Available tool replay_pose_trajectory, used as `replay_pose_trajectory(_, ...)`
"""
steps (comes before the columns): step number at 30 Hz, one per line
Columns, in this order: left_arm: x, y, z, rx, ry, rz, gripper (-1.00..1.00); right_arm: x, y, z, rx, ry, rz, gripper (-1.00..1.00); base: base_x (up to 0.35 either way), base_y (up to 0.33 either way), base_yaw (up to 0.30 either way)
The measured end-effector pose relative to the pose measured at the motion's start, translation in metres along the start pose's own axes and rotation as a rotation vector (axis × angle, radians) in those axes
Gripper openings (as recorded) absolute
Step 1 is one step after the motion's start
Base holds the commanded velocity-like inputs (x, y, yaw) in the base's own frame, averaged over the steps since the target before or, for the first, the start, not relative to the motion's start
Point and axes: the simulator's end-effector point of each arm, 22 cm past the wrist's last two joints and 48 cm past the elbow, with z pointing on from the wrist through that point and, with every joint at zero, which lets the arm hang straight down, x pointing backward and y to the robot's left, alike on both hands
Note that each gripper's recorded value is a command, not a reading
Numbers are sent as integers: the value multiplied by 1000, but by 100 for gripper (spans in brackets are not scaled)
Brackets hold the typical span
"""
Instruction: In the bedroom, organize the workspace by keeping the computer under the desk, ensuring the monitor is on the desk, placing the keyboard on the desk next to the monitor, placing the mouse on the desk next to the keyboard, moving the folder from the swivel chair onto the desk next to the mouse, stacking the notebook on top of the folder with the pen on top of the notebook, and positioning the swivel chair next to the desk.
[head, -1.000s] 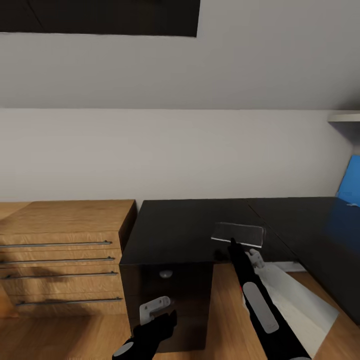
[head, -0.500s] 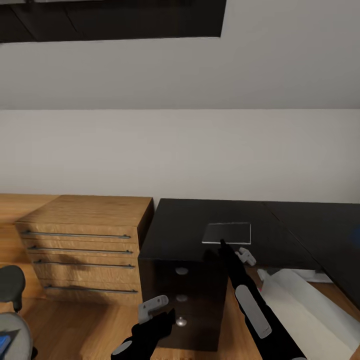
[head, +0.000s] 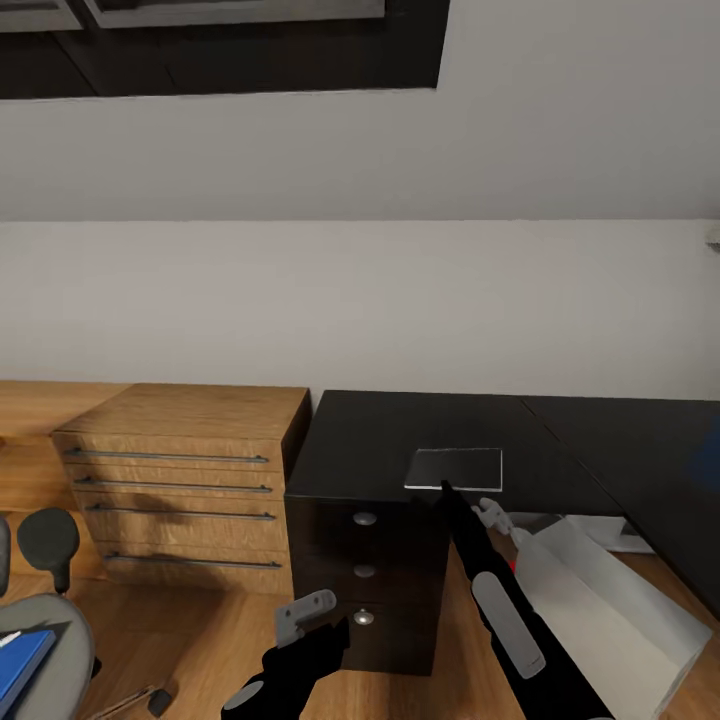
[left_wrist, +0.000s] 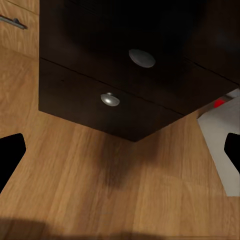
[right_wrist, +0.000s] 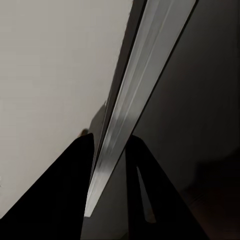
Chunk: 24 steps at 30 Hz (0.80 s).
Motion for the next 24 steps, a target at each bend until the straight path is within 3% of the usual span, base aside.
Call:
replay_pose_trajectory(7,0,0,0,0,0,0,100,2,-8,-7,-1,2,25,-100,-2,0,0)
replay_pose_trajectory(12,0,0,0,0,0,0,100,-24,-28,-8,3,-18,39,-100,-41,0,0)
replay_pose_trajectory(16,0,0,0,0,0,0,100,-40,-25,-10,-78,-4,107,-100,-80,0,0)
replay_pose_trajectory(21,0,0,0,0,0,0,100,-29,-11,-13,-159,58,125,-100,-13,0,0)
replay_pose_trajectory(24,0,0,0,0,0,0,100,-25,-11,-15,-174,77,130,-100,-4,0,0)
